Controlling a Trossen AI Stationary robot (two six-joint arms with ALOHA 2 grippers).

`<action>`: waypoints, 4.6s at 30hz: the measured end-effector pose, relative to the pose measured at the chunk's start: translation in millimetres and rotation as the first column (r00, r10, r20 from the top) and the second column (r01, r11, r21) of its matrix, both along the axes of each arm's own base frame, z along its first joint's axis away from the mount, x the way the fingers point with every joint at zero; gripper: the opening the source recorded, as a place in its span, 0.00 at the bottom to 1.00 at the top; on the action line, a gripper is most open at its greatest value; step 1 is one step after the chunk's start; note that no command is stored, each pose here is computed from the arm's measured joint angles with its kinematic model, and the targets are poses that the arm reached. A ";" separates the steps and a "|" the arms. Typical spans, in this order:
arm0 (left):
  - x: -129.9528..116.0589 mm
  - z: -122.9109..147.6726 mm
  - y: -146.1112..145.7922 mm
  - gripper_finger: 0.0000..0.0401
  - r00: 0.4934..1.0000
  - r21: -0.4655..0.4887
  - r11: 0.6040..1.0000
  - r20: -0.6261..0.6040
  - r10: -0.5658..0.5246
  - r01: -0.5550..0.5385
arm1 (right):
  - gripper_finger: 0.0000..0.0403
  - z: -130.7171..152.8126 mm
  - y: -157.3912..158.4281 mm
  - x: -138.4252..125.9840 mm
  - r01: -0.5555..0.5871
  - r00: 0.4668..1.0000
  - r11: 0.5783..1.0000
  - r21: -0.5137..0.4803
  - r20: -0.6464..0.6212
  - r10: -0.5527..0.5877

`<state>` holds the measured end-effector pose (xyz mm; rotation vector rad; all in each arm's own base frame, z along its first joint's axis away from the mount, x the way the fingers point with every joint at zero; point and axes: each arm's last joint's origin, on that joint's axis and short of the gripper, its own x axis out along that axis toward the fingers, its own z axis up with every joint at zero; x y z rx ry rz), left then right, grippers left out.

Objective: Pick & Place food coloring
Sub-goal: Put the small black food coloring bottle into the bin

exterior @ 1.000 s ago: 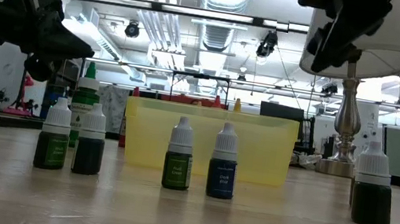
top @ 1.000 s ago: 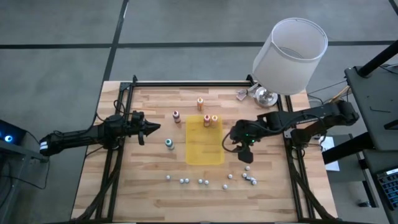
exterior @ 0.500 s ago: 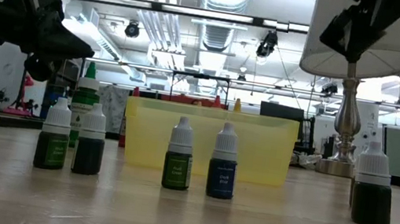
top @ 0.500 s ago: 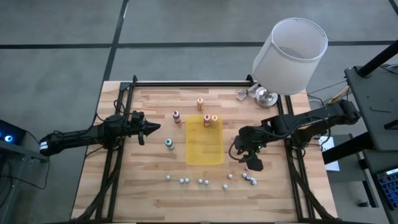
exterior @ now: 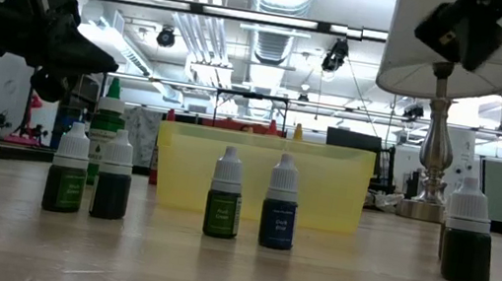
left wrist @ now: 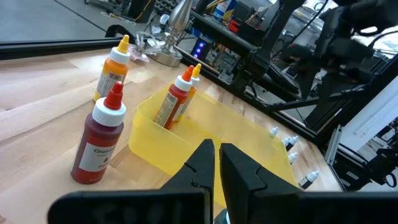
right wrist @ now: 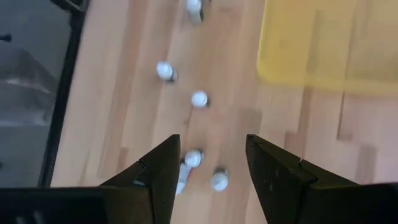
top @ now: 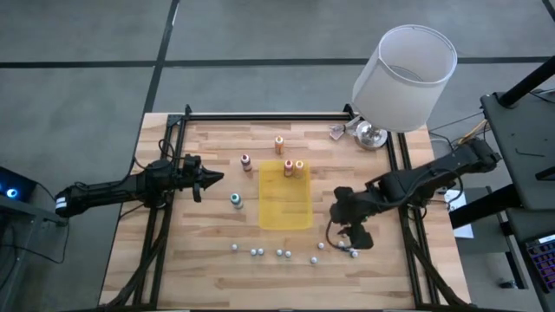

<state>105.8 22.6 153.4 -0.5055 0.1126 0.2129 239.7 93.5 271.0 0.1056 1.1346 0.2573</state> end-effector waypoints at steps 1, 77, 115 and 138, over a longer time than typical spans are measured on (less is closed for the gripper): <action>0.0 0.0 0.0 0.00 1.000 0.000 1.000 0.000 0.000 0.000 | 0.43 -2.9 1.4 0.1 0.006 1.000 1.000 -0.004 -0.023 -0.006; 0.0 0.0 0.0 0.00 1.000 0.000 1.000 0.000 0.000 0.000 | 0.40 -113.6 13.4 -4.5 0.435 0.819 0.896 -0.087 -0.376 -0.434; 0.0 0.0 0.0 0.00 1.000 0.000 1.000 0.000 0.000 0.000 | 0.15 -52.7 11.7 8.4 0.330 0.906 0.943 0.038 -0.293 -0.306; 0.0 0.0 0.0 0.00 1.000 0.000 1.000 0.000 0.000 0.000 | 0.15 -14.4 -27.4 83.9 0.153 0.950 0.986 -0.067 -0.266 -0.165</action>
